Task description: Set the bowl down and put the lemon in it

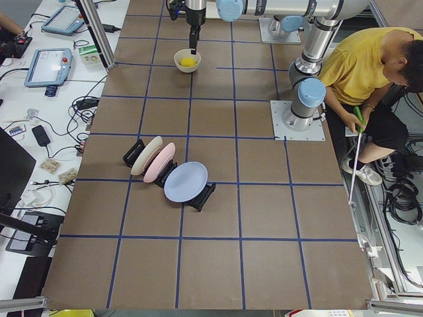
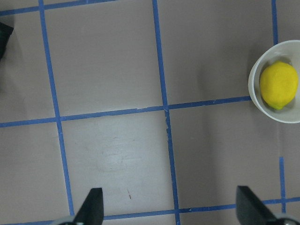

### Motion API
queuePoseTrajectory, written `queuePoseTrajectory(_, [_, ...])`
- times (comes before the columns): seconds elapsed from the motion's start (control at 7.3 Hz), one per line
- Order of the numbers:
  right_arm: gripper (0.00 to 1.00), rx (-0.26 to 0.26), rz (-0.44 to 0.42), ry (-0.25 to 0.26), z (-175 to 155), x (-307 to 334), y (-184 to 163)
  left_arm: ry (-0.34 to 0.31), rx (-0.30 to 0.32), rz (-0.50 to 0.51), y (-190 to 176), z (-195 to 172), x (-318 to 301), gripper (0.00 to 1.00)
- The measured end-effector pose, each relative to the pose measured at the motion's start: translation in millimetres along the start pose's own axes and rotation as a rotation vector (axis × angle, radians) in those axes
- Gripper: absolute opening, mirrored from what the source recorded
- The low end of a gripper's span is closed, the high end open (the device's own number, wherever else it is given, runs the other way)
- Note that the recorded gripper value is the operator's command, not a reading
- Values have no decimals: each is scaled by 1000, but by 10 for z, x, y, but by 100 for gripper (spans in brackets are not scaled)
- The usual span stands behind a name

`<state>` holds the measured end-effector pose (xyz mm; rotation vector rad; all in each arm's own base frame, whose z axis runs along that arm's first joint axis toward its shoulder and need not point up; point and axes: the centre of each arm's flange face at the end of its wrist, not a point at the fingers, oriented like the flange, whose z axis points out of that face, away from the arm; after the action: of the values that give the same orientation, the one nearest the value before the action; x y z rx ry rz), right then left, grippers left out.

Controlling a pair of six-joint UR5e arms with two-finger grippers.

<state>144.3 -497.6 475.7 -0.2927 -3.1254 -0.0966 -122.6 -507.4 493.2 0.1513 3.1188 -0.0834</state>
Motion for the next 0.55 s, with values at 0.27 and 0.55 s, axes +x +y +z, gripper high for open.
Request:
queuePoseTrajectory(0.27, [100, -3, -4, 3, -37, 119, -9, 0, 0, 0, -1, 1, 0, 100])
queuePoseTrajectory(0.55, [100, -3, -8, 6, -53, 147, 13, 0, 0, 0, -1, 1, 0, 100])
